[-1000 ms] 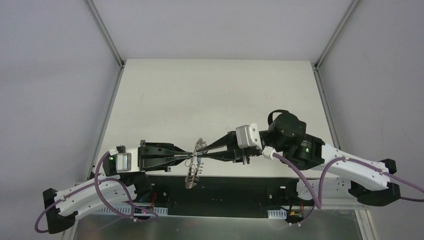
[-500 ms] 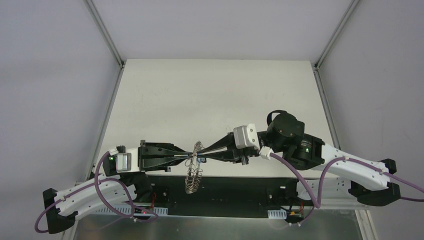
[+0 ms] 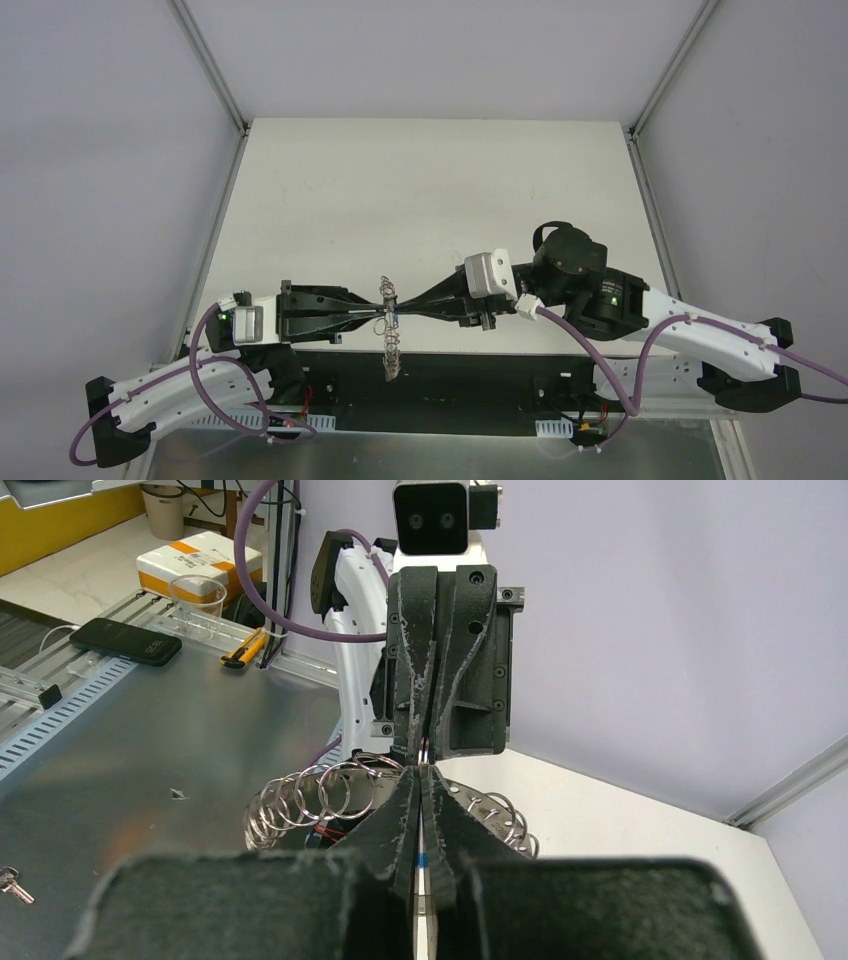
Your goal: Put the keys on the keyring
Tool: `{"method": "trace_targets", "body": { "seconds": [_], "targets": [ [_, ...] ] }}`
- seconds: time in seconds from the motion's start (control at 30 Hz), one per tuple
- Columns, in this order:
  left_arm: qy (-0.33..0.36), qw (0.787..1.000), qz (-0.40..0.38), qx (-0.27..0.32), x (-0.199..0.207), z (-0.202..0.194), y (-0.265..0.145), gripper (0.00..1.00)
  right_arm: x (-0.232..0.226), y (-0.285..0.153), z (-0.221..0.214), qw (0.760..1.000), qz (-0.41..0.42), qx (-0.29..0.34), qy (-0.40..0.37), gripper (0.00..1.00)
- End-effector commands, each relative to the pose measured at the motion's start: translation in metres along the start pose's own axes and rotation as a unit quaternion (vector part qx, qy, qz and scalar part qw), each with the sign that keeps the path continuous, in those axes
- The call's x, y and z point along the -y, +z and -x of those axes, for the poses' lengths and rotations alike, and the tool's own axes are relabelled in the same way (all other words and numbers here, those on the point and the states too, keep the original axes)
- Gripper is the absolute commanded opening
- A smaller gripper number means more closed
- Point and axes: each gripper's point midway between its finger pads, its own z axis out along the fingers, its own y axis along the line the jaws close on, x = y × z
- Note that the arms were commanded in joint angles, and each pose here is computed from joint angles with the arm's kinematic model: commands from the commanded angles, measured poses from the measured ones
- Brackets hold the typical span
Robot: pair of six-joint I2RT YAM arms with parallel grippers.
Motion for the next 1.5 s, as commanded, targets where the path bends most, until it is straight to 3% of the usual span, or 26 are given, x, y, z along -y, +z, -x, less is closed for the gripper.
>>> {"method": "trace_targets", "body": {
  "seconds": [0.0,0.6,0.73,0.93,1.47],
  "targets": [
    [0.035,0.998,0.001,0.048,-0.001,0.030,0.005,0.00,-0.002,-0.005,0.006,1.000,-0.002,0.011,-0.012,0.00],
    [0.036,0.998,0.001,0.047,-0.002,0.030,0.006,0.00,-0.003,0.000,-0.014,1.000,-0.006,-0.004,0.007,0.00],
    [0.035,0.998,0.001,0.046,-0.002,0.030,0.006,0.00,-0.001,-0.002,-0.010,1.000,-0.011,0.000,0.005,0.17],
    [0.035,0.998,0.002,0.045,-0.002,0.029,0.006,0.00,0.000,-0.006,-0.003,1.000,-0.017,0.009,-0.002,0.28],
    [0.033,0.999,0.000,0.043,-0.002,0.029,0.007,0.00,0.002,0.007,-0.001,1.000,-0.006,0.011,0.004,0.27]
  ]
}}
